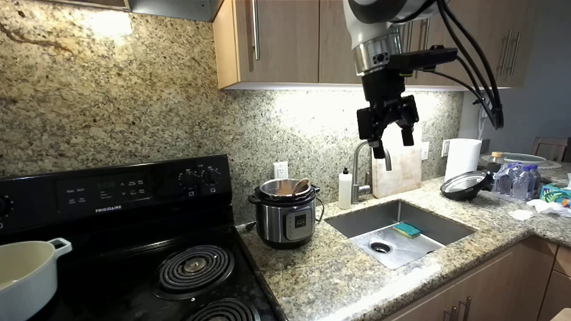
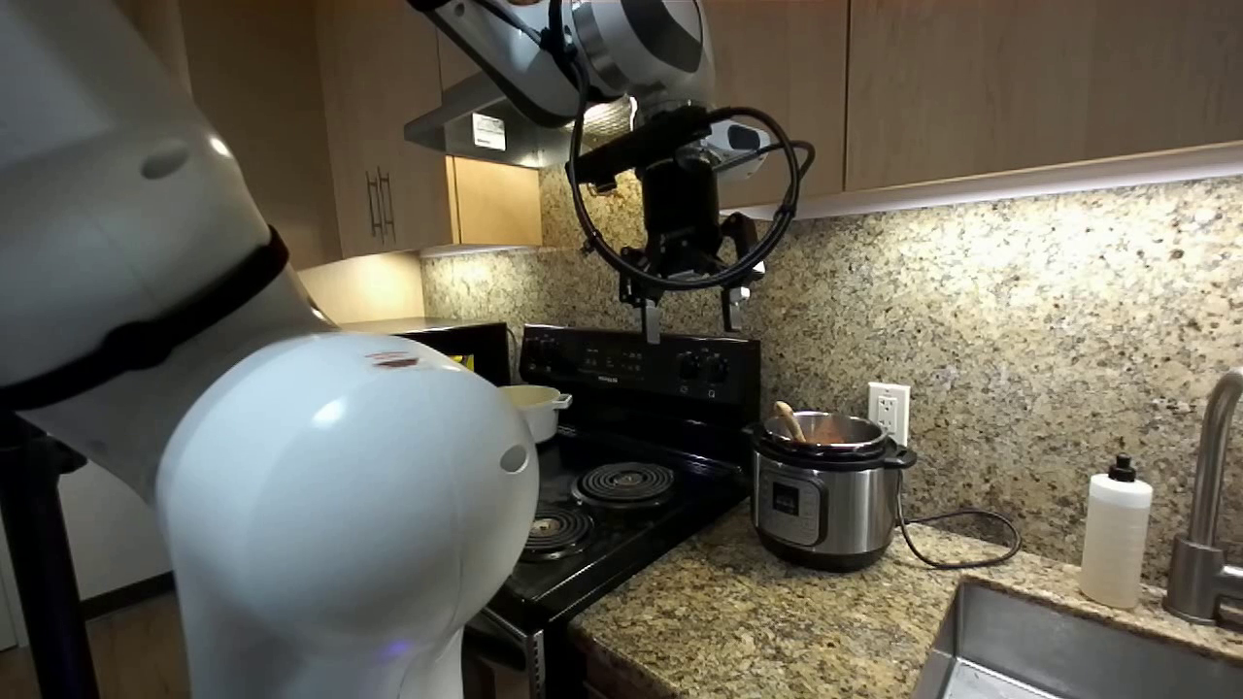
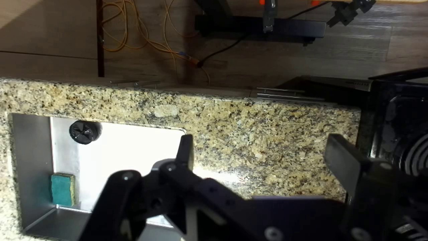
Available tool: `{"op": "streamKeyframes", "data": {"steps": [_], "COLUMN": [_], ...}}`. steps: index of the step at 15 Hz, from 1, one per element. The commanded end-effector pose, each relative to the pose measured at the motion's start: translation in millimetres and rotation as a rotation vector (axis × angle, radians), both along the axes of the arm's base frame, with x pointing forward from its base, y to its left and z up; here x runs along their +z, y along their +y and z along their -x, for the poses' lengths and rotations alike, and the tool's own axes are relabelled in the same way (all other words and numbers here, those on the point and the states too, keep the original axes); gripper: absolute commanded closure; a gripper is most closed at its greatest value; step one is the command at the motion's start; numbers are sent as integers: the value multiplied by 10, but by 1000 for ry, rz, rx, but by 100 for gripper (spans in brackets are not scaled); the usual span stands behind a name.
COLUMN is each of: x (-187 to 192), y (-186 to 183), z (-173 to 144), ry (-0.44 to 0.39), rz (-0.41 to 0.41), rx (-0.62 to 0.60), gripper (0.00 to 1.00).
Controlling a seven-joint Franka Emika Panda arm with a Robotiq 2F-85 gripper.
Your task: Remove the wooden spoon from the cooker and pot it on the counter
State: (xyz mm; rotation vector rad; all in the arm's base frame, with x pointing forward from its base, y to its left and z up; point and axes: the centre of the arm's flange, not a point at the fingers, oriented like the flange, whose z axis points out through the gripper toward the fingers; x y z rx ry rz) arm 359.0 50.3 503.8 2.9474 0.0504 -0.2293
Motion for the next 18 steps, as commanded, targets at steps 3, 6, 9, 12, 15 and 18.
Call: {"op": "streamKeyframes", "data": {"steps": [3,6,9,12,15,18], "x": [-178,-382,-610,-757,-744,-766], "y": [-20,-41,-101,-159,-172,-130], "z": [-76,-246,-497,-769,-685,-743], "ry": [-8,-60,-130,-179,-174,-217], "rz": [-25,-110,-244,-356,-311,-320], "rx": [8,53,120,183,144,128], "gripper": [0,0,0,0,0,0]}}
